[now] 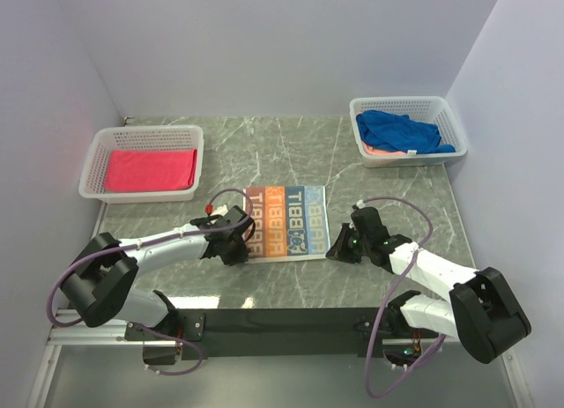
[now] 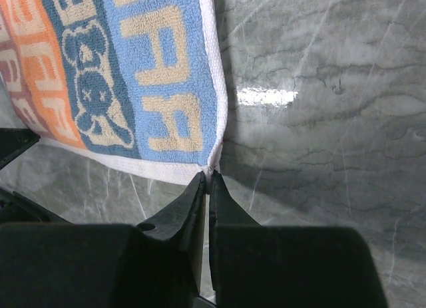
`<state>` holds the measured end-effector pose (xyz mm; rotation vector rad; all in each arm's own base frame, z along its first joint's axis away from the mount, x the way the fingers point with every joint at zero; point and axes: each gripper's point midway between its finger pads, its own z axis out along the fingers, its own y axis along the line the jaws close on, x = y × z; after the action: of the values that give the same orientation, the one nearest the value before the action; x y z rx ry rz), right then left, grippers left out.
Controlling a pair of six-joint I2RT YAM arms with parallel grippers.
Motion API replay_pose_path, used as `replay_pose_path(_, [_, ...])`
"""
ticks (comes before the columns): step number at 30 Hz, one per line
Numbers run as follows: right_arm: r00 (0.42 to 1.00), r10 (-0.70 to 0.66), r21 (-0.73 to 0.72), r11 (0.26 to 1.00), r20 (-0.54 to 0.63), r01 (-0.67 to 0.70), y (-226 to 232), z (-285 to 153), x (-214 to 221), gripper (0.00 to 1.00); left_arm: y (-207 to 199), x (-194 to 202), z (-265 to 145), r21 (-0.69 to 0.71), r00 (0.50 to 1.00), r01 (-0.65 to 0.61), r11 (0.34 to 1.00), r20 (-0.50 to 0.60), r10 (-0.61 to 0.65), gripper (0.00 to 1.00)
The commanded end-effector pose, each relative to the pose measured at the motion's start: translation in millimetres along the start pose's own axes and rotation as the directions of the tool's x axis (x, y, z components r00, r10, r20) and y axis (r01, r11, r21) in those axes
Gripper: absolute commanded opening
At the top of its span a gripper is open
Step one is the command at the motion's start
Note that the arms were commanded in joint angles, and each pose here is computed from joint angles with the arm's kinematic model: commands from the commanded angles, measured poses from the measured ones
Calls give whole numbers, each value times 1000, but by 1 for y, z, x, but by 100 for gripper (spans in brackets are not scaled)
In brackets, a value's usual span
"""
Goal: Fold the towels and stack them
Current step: Fold the towel
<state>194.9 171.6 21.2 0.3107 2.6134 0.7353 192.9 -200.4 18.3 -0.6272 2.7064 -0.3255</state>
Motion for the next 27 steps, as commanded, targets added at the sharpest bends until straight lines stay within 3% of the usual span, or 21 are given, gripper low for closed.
replay_pose_path(1, [998, -10, -27, 1000, 56, 11, 16, -5, -17, 4, 2, 7, -1, -10, 1000, -12, 1000, -23, 11, 8])
replay_pose_path(3, [998, -11, -24, 1000, 61, 13, 16, -6, -18, 4, -1, 6, -5, -4, 1000, -16, 1000, -21, 16, 1])
replay_pose_path(19, [990, -69, -41, 996, 127, 75, 41, -34, -44, 4, -26, -28, -53, 55, 996, -58, 997, 78, 54, 1])
replay_pose_path(22, [986, -80, -50, 995, 148, 88, 47, -38, -51, 3, -31, -44, -56, 57, 992, -76, 995, 107, 70, 1])
replay_pose_path(27, [964, -110, -40, 991, 243, 124, 70, -49, -96, 0, -55, -108, -70, 94, 975, -97, 991, 211, 75, 1])
